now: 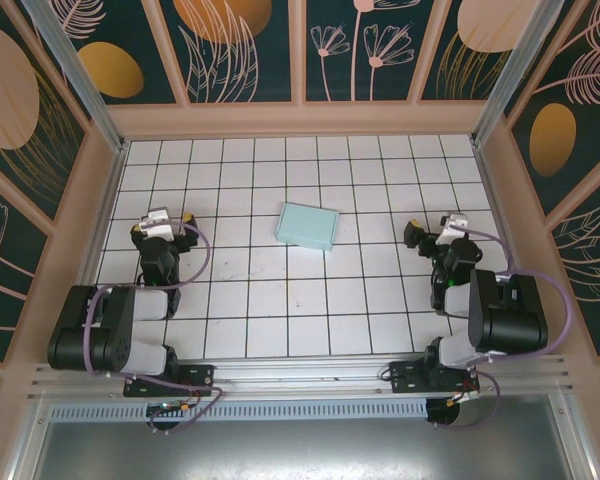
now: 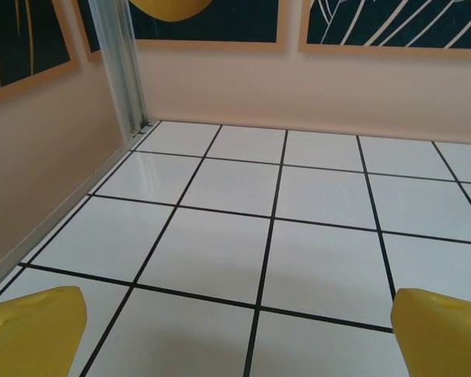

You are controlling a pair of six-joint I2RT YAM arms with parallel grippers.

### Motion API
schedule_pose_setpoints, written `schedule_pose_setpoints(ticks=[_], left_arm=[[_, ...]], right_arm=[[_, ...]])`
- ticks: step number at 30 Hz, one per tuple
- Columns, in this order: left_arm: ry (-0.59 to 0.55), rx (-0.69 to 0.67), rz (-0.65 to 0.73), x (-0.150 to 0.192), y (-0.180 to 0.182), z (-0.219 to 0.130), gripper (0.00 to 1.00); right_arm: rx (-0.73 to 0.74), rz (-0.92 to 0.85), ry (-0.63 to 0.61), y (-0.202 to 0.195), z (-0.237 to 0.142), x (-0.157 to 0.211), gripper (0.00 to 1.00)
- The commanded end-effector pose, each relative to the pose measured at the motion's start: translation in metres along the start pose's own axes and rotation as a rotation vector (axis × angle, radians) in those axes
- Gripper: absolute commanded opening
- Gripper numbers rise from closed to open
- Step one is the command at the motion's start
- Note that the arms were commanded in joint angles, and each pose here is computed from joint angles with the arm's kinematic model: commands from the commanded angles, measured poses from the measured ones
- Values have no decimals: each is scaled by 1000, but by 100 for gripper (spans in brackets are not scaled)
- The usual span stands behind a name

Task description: Fold the paper box

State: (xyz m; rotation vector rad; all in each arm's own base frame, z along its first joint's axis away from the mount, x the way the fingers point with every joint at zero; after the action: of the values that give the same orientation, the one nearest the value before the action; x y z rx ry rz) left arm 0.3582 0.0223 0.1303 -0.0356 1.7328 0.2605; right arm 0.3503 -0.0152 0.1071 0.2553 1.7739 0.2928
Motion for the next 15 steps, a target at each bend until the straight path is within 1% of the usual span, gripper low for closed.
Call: schedule_pose_setpoints(ticks=[1,2,3,4,15], left_arm=[[-82,23,-31,-9,-4,5,99],[-82,26,-37,-10,-2,5,99],[-59,26,-35,-8,-2,7,99],[-71,21,-38,-8,-1,6,99],[-68,20,-35,-8,-1,5,99]], right_arm=[[-75,-37,-124,20,1,-21,99],[-77,-39,-123,21,4,-20,99],[-60,-36,-88,18,7,-17,99],[-58,-36,-96,18,9,-18,99],[-33,-46,-94,18,11,-17,99]])
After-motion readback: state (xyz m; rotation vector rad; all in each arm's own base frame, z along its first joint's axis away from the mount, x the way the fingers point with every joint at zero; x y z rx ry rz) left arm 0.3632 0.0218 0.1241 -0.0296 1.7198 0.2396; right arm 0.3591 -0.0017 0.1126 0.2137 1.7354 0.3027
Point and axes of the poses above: each hand's point on the last joint's axis, 136 mm out from that joint toward the fingers, its own z axis out along the fingers, its own y axis along the line the jaws close on, x = y × z, the point moved 1 cm from there along -z, back along the fingers, and after that the axes turned 10 degrees about z, right-handed, at the moved point
